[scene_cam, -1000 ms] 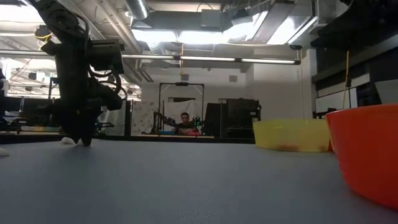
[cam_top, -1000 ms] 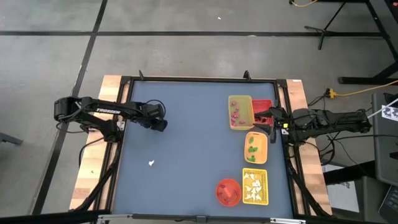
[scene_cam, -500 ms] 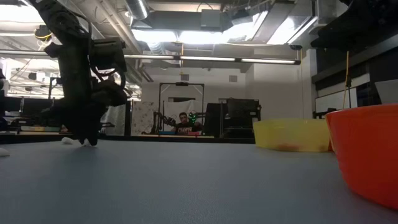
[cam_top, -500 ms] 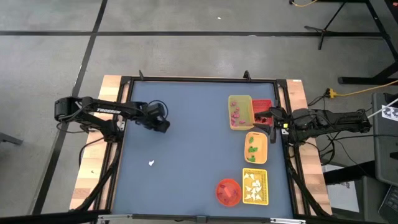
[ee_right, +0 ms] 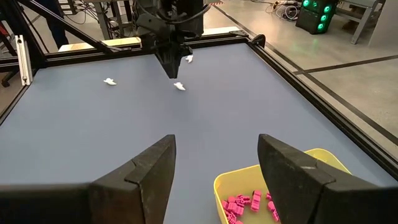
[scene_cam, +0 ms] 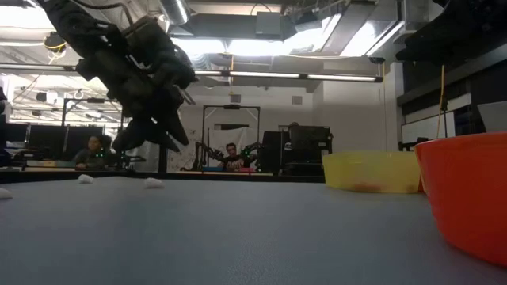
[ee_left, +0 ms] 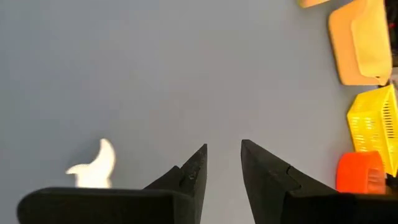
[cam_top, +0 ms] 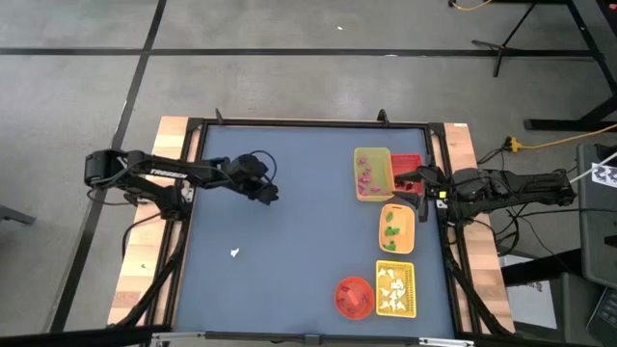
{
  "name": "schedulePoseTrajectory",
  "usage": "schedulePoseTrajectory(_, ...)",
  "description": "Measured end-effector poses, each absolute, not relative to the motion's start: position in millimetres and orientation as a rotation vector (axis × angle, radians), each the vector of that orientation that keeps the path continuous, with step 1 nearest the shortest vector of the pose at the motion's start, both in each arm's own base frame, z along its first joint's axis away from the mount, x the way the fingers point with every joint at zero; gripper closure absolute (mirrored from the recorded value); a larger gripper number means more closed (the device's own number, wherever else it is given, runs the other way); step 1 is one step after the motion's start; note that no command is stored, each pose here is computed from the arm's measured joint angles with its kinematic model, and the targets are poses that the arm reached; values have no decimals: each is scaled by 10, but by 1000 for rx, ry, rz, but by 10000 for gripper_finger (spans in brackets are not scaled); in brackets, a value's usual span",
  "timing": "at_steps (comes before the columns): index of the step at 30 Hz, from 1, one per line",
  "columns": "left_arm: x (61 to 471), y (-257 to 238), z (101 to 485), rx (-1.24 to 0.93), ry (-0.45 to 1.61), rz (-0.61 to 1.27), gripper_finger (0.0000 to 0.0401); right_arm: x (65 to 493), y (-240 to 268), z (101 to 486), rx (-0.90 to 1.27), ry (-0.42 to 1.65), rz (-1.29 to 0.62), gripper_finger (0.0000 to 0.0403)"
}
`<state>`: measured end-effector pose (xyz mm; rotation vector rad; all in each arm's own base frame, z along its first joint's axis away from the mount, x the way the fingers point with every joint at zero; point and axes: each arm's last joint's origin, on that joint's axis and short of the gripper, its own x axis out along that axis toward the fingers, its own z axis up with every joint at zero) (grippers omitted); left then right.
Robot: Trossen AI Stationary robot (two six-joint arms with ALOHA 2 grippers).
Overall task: Sort Halloween decoration
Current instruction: Put the white ghost toy into the yellow box
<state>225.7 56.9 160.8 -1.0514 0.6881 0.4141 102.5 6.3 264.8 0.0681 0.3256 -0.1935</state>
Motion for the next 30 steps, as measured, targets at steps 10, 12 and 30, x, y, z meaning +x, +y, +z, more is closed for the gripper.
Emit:
schedulePoseTrajectory(10,2283,468,1606,-784,705,391,316,1025,63,2648,68,326,-193,178)
schedulePoseTrajectory(12,2281,475,1605,-721,707,395,316,1025,63,2648,68,326,-194,178)
schedulePoseTrajectory(30,2153,482,1500,-538,875,484,222,1025,63,2648,68,326,-193,178)
